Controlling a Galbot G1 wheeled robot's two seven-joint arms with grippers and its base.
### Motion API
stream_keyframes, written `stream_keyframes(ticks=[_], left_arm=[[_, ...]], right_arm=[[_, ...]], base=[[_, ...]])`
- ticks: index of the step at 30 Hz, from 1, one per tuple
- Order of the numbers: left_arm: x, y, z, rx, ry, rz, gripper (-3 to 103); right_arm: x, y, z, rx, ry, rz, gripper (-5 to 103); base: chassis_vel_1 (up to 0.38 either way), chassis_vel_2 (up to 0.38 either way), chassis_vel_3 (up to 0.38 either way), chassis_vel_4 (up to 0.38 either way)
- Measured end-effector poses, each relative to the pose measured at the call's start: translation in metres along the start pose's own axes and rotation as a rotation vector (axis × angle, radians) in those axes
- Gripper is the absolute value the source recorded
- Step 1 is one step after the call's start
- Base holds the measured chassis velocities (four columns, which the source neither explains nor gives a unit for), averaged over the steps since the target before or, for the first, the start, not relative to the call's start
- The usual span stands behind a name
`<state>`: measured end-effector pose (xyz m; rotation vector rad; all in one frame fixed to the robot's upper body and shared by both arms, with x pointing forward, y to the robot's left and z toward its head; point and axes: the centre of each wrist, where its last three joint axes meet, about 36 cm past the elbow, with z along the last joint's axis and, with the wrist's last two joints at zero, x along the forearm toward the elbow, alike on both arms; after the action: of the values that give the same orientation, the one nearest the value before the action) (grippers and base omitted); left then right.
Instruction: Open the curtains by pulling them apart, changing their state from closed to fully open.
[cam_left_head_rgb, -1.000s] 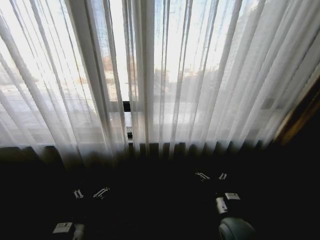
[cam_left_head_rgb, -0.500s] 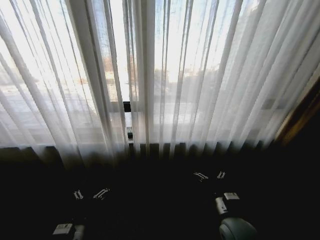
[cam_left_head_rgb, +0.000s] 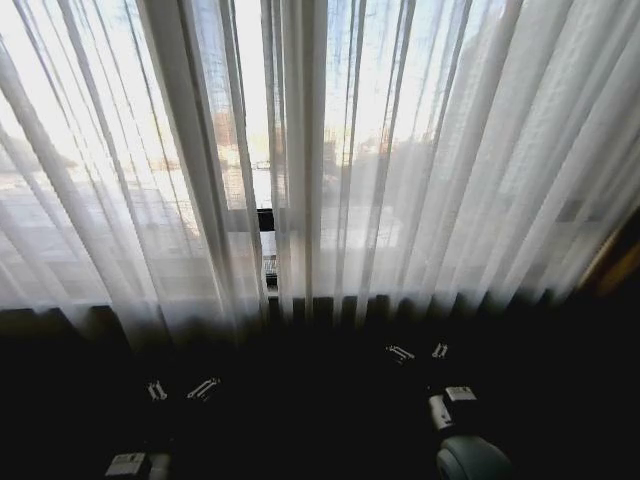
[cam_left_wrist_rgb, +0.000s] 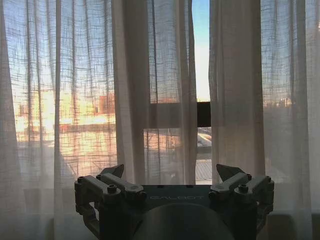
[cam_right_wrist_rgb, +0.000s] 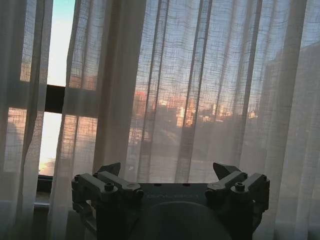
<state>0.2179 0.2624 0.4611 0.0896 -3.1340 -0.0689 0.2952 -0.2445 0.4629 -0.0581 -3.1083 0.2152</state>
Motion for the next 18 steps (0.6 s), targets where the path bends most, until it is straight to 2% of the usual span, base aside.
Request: stream_keyframes(ticks=[18], left_arm=[[0.003, 0.001, 0.003, 0.004, -0.005, -0.004, 100]], right_arm=[[0.004, 0.012, 0.006, 0.015, 0.013, -0.026, 100]], base=[[-0.057, 0.45, 0.057, -0.445]])
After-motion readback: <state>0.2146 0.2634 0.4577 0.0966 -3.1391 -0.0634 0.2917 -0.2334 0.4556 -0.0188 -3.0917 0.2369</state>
